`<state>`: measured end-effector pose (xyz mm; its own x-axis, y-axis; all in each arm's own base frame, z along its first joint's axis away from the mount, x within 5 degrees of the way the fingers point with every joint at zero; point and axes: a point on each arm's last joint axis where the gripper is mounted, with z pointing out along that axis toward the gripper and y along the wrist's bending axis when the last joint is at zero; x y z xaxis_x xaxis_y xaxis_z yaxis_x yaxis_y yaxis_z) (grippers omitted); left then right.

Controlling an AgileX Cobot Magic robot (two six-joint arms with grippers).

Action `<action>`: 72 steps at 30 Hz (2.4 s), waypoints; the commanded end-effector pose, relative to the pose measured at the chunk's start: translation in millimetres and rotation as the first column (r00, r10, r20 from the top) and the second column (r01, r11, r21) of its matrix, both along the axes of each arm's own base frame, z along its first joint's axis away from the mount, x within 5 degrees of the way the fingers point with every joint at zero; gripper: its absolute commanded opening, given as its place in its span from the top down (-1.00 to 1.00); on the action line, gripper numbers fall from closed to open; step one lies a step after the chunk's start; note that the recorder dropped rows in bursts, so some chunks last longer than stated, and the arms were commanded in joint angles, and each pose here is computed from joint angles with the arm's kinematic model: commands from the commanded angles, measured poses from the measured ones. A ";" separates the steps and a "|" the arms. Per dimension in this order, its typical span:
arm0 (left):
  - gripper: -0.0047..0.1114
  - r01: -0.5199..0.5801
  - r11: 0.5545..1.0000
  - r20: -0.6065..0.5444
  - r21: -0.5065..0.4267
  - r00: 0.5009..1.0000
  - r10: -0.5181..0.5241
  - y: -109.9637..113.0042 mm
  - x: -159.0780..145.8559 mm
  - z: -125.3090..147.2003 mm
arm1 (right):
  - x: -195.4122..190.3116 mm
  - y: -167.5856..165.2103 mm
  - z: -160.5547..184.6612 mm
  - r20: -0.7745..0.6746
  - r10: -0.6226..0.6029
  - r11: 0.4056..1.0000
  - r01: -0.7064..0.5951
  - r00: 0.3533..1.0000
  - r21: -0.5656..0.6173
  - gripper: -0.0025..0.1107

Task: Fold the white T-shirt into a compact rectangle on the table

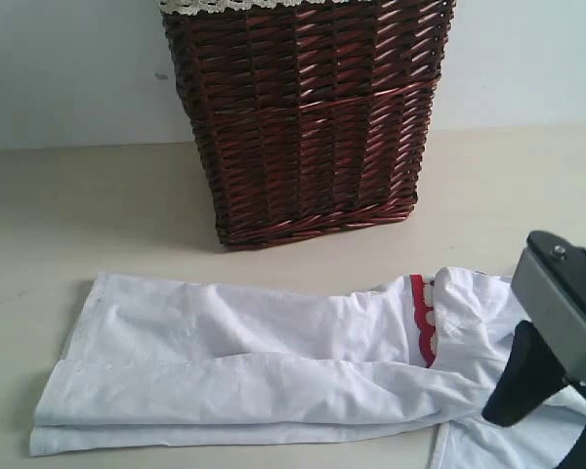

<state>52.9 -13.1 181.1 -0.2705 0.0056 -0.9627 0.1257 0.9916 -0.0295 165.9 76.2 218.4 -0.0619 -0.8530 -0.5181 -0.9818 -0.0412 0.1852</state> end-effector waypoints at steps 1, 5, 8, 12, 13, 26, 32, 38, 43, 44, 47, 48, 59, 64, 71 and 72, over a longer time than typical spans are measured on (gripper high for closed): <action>0.73 0.000 1.000 0.010 0.000 1.000 0.000 0.0 -0.3 0.6 | 8.5 -9.0 -35.2 -0.184 0.014 0.988 -0.042 0.983 -0.150 -0.08; 0.73 0.000 1.000 0.010 0.000 1.000 0.000 0.0 -0.3 0.6 | 10.5 -15.5 -56.4 -0.294 0.001 0.967 -0.075 0.956 -0.243 -0.08; 0.73 0.000 1.000 0.010 0.000 1.000 0.000 0.0 -0.3 0.6 | 4.8 -17.6 -68.4 -0.292 -0.023 0.962 -0.058 0.956 -0.266 -0.08; 0.73 0.000 1.000 0.010 0.000 1.000 0.000 0.0 -0.3 0.6 | -8.9 -20.8 -81.2 -0.285 0.009 0.961 -0.087 0.958 -0.263 -0.08; 0.73 0.000 1.000 0.010 0.000 1.000 0.000 0.0 -0.3 0.6 | -10.9 -21.6 -84.4 -0.272 0.011 0.960 -0.086 0.962 -0.267 -0.08; 0.73 0.000 1.000 0.010 0.000 1.000 0.000 0.0 -0.3 0.6 | -23.6 -33.6 -118.6 0.030 0.155 0.935 -0.137 0.987 -0.327 -0.08; 0.73 0.000 1.000 0.010 0.000 1.000 0.000 0.0 -0.3 0.6 | -25.4 -36.4 -123.4 0.081 0.163 0.928 -0.124 0.983 -0.351 0.10; 0.73 0.000 1.000 0.010 0.000 1.000 0.000 0.0 -0.3 0.6 | -28.2 -40.5 -129.6 0.059 0.225 0.905 -0.186 0.973 -0.382 0.42; 0.73 0.000 1.000 0.010 0.000 1.000 0.000 0.0 -0.3 0.6 | -28.9 -41.4 -132.8 0.032 0.200 0.903 -0.172 0.979 -0.393 0.65; 0.73 0.000 1.000 0.010 0.000 1.000 0.000 0.0 -0.3 0.6 | -28.8 -41.5 -133.1 0.030 0.191 0.904 -0.164 0.981 -0.396 0.69; 0.73 0.000 1.000 0.010 0.000 1.000 0.000 0.0 -0.3 0.6 | -27.4 -41.7 -133.7 0.039 0.159 0.905 -0.130 0.987 -0.404 0.81; 0.73 0.000 1.000 0.010 0.000 1.000 0.000 0.0 -0.3 0.6 | -26.2 -41.9 -134.0 0.050 0.143 0.905 -0.110 0.988 -0.410 0.85; 0.73 0.000 1.000 0.010 0.000 1.000 0.000 0.0 -0.3 0.6 | -18.8 -41.7 -113.9 0.213 0.058 0.913 0.034 0.975 -0.405 0.93; 0.73 0.000 1.000 0.010 0.000 1.000 0.000 0.0 -0.3 0.6 | -18.2 -41.4 -92.5 0.344 0.052 0.922 0.087 0.938 -0.377 0.93; 0.73 0.000 1.000 0.010 0.000 1.000 0.000 0.0 -0.3 0.6 | -23.6 -39.8 -85.7 0.334 0.034 0.932 0.092 0.942 -0.352 0.93; 0.73 0.000 1.000 0.010 0.000 1.000 0.000 0.0 -0.3 0.6 | -23.9 -38.5 -85.2 0.330 0.005 0.936 0.112 0.944 -0.334 0.93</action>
